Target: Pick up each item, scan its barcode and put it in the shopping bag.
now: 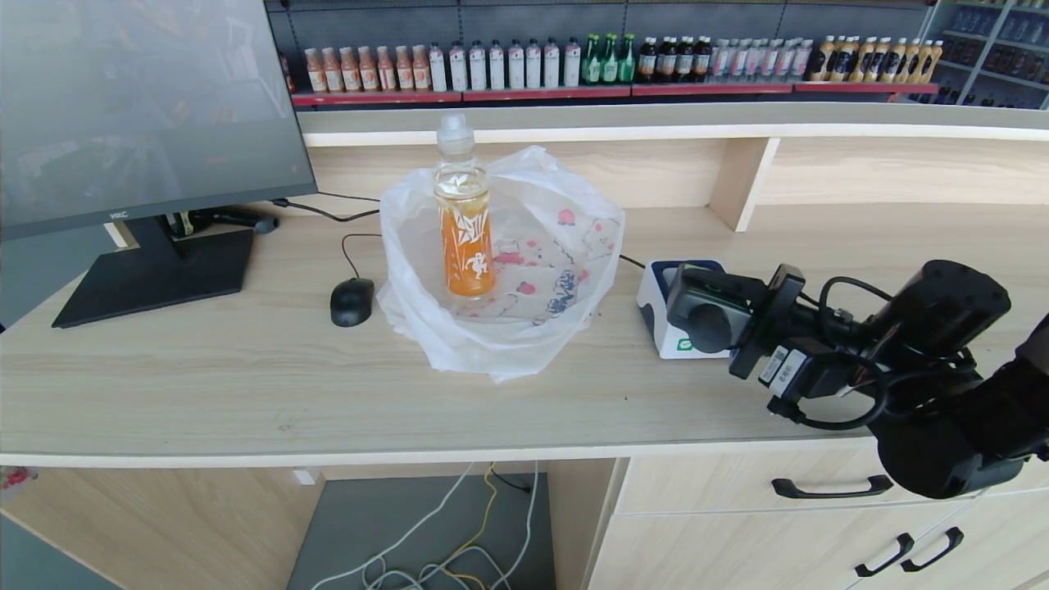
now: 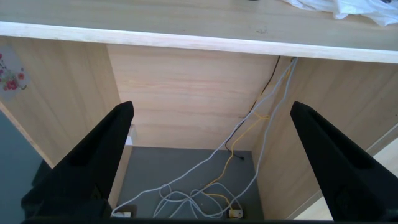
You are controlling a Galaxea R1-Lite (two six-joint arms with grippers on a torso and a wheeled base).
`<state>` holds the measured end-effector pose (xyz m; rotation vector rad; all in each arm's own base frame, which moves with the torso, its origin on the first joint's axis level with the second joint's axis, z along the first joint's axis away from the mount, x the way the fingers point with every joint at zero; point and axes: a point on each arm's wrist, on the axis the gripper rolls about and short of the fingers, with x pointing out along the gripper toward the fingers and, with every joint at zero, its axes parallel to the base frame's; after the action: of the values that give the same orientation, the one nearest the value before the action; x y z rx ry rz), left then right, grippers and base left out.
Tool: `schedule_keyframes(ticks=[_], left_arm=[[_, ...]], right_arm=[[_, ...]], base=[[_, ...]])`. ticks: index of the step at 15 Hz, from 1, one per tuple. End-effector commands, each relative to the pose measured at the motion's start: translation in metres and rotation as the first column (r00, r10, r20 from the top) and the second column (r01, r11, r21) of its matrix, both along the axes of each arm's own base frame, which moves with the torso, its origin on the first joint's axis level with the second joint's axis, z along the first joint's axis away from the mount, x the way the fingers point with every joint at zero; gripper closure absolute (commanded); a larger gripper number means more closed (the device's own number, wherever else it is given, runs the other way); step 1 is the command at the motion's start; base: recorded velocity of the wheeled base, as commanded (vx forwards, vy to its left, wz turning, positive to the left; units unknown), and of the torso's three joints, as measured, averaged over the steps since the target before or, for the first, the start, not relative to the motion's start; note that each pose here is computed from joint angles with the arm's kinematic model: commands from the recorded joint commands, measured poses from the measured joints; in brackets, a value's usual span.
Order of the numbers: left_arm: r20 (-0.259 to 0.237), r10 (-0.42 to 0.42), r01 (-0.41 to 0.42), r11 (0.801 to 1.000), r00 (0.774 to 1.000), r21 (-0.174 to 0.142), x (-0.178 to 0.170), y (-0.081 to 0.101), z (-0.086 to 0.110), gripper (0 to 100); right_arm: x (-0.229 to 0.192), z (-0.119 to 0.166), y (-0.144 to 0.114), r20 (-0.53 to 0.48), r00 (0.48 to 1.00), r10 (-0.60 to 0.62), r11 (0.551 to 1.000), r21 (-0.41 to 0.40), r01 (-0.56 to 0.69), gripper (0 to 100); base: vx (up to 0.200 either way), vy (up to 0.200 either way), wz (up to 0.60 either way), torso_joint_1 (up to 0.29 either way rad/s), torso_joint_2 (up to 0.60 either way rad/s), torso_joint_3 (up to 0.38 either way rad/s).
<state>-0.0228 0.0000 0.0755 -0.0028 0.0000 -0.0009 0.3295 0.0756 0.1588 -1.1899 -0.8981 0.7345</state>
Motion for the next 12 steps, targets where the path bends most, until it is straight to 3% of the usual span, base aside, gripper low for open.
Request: schedule_keyframes(ticks=[1,8,12], left_arm=[[0.000,0.001,-0.001,1.000,1.000,0.000,0.000,0.000,0.000,0],[0.000,-0.001,0.001,1.000,1.000,0.000,0.000,0.000,0.000,0],[0.000,-0.001,0.001,1.000,1.000,0.000,0.000,0.000,0.000,0]], right_arm=[[-0.001,0.002,0.000,0.007,1.000,0.001,1.000,0.001,-0.001,100],[-0.006,0.013,0.000,0.016,1.000,0.010,1.000,0.020,-0.010,100],[-0.025,0.048,0.005,0.019,0.998,0.060,0.993,0.098,-0.062,100]], base=[[0.000,0.000,0.00,0.000,0.00,0.000],[0.000,0.000,0.00,0.000,0.00,0.000],[0.000,0.000,0.00,0.000,0.00,0.000]])
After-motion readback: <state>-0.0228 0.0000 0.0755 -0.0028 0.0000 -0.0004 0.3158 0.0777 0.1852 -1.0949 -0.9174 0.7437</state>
